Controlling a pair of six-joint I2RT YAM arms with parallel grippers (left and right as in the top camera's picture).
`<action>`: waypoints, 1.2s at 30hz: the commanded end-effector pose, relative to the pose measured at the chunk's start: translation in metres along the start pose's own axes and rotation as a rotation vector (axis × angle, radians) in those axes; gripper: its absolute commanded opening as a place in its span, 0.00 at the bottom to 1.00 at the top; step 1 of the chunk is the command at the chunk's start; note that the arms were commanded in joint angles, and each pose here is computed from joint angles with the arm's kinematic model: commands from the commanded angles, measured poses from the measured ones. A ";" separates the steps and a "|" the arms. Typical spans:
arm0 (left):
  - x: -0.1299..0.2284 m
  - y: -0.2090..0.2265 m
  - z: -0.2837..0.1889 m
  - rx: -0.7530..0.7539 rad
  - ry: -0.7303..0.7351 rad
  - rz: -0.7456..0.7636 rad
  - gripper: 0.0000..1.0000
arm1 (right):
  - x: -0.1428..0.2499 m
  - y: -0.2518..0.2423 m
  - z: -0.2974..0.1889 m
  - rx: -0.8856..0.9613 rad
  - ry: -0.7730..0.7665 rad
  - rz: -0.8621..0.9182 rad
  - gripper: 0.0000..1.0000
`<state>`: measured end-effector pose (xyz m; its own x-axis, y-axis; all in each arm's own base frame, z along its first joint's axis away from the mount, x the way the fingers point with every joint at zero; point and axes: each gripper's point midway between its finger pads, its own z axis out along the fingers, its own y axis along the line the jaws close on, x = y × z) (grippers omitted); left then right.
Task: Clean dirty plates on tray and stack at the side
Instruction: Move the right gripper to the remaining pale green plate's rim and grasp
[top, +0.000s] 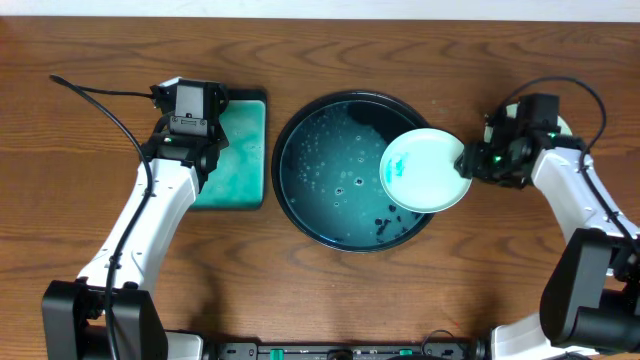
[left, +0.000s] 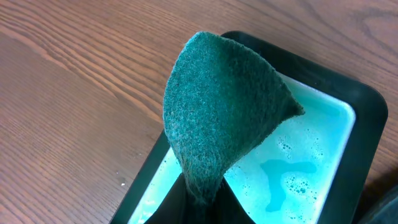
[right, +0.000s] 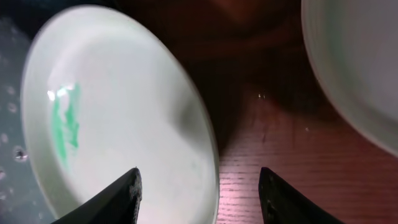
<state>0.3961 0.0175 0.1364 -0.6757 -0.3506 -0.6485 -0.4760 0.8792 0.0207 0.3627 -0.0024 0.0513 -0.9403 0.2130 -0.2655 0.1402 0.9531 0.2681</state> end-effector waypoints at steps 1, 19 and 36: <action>0.003 0.005 0.003 -0.026 0.004 -0.010 0.07 | 0.009 -0.006 0.010 0.040 0.010 0.056 0.58; 0.003 0.005 0.003 -0.026 0.004 -0.010 0.08 | 0.018 0.000 0.025 0.037 0.030 0.047 0.48; 0.003 0.005 0.003 -0.026 0.004 -0.010 0.07 | -0.004 0.032 0.026 -0.110 -0.036 0.013 0.01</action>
<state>0.3958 0.0176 0.1363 -0.6764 -0.3505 -0.6478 -0.4760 0.8792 0.0213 0.3725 0.0179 0.0305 -0.9268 0.2417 -0.2876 0.1533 0.9423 0.2977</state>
